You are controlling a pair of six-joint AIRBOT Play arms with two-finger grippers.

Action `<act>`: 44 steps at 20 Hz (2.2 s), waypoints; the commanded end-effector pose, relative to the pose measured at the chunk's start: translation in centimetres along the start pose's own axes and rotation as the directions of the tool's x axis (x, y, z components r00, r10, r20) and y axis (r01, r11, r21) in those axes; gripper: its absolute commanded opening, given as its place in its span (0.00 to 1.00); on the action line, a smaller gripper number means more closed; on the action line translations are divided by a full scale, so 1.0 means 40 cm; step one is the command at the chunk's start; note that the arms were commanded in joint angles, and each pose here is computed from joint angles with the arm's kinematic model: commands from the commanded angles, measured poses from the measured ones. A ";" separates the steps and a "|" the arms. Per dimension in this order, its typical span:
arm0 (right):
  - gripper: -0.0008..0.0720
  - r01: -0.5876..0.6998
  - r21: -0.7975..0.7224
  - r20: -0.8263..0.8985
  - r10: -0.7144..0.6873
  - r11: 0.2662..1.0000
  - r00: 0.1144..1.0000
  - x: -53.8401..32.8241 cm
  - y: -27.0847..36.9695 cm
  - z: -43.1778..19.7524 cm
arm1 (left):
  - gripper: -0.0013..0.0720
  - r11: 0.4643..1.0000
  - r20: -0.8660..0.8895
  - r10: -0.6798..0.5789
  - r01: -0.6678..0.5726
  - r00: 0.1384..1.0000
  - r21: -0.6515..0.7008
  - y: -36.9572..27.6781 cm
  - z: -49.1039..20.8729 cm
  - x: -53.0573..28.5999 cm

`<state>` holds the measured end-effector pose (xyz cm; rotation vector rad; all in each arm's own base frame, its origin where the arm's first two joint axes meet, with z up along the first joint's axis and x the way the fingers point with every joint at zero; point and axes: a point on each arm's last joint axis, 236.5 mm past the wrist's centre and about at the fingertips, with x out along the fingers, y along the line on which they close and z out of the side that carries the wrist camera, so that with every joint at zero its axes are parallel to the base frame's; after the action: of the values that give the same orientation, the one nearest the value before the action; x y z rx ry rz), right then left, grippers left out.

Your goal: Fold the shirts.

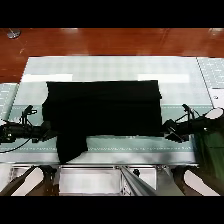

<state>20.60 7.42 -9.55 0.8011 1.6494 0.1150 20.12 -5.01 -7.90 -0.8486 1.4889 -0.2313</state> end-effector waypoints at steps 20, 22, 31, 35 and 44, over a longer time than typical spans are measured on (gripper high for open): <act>0.05 -0.105 -0.160 0.150 0.129 0.982 0.980 -0.101 0.171 0.199 | 0.04 0.998 0.219 0.024 -0.038 0.975 0.058 -0.052 0.178 -0.115; 0.05 -0.124 -0.184 0.180 0.158 0.975 0.971 -0.138 0.213 0.247 | 0.04 0.998 0.263 0.027 -0.040 0.964 0.044 -0.066 0.236 -0.138; 0.05 -0.243 -0.221 0.237 0.293 0.945 0.926 -0.165 0.353 0.468 | 0.04 0.994 0.299 -0.106 0.094 0.948 0.053 -0.243 0.549 -0.086; 0.05 -0.241 -0.204 0.262 0.290 0.949 0.920 -0.138 0.373 0.554 | 0.04 0.994 0.307 -0.111 0.108 0.945 0.027 -0.250 0.652 -0.073; 0.05 -0.306 -0.109 0.272 0.324 0.946 0.906 -0.087 0.371 0.639 | 0.05 0.995 0.297 -0.100 0.093 0.950 0.037 -0.226 0.704 -0.020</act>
<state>49.28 7.47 -5.45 0.9291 1.2368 0.2715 48.74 -0.76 -5.02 -0.9180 1.1670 -0.1739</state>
